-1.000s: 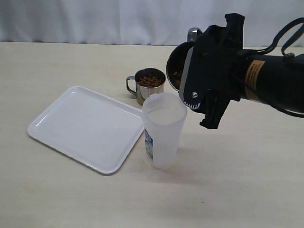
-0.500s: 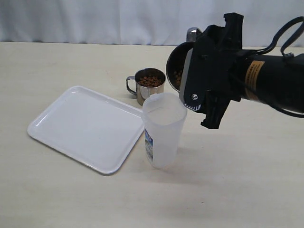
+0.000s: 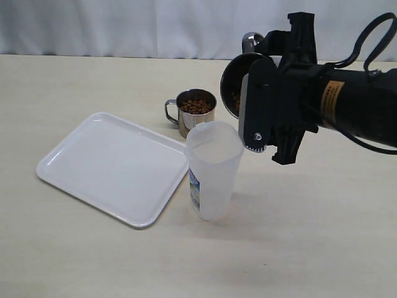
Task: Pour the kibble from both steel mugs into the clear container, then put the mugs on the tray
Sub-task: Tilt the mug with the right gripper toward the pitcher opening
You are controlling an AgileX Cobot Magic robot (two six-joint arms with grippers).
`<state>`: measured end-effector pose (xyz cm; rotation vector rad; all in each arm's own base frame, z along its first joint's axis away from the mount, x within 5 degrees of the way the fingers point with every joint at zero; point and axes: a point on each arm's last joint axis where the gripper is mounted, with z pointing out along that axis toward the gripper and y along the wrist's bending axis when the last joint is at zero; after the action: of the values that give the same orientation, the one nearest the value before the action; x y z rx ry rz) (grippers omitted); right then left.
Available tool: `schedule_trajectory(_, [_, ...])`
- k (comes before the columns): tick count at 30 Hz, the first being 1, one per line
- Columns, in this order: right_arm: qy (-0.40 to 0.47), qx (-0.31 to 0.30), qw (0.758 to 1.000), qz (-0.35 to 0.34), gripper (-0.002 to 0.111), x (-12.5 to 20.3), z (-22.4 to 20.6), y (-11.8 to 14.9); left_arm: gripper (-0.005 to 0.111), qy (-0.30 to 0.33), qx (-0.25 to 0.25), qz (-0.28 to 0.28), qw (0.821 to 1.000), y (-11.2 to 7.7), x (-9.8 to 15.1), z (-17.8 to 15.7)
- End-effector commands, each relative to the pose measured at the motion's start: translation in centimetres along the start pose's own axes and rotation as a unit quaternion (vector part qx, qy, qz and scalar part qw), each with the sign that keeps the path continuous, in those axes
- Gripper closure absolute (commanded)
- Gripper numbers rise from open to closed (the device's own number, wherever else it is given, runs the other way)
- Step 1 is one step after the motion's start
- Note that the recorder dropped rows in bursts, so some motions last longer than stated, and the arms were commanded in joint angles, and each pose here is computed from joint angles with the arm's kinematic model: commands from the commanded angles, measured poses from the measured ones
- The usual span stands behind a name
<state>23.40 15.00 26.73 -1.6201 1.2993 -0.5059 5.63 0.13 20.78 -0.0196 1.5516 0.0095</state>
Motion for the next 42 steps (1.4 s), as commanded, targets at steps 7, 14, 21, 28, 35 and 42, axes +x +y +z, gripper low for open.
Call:
schedule_trajectory(7, [-0.024,-0.004,1.000,-0.019,0.103,-0.6,0.0,-0.2,0.107,-0.003,0.001,-0.001,1.000,0.0,0.0,0.0])
schedule_trajectory(14, [-0.023,-0.016,0.999,-0.047,0.103,-0.5,0.6,0.3,0.107,-0.003,0.001,-0.001,1.000,0.0,0.0,0.0])
schedule_trajectory(21, [-0.013,-0.039,0.997,-0.066,0.103,-0.3,2.0,1.2,0.107,-0.003,0.001,-0.001,1.000,0.0,0.0,0.0])
schedule_trajectory(28, [-0.003,-0.034,0.997,-0.076,0.103,-0.1,2.0,1.1,0.107,-0.003,0.001,-0.001,1.000,0.0,0.0,0.0])
schedule_trajectory(35, [-0.010,-0.008,0.997,-0.073,0.103,-0.3,0.6,0.0,0.107,-0.003,0.001,-0.001,1.000,0.0,0.0,0.0])
schedule_trajectory(42, [-0.035,-0.008,0.996,-0.087,0.103,-0.8,0.1,-0.1,0.107,-0.003,0.001,-0.001,1.000,0.0,0.0,0.0])
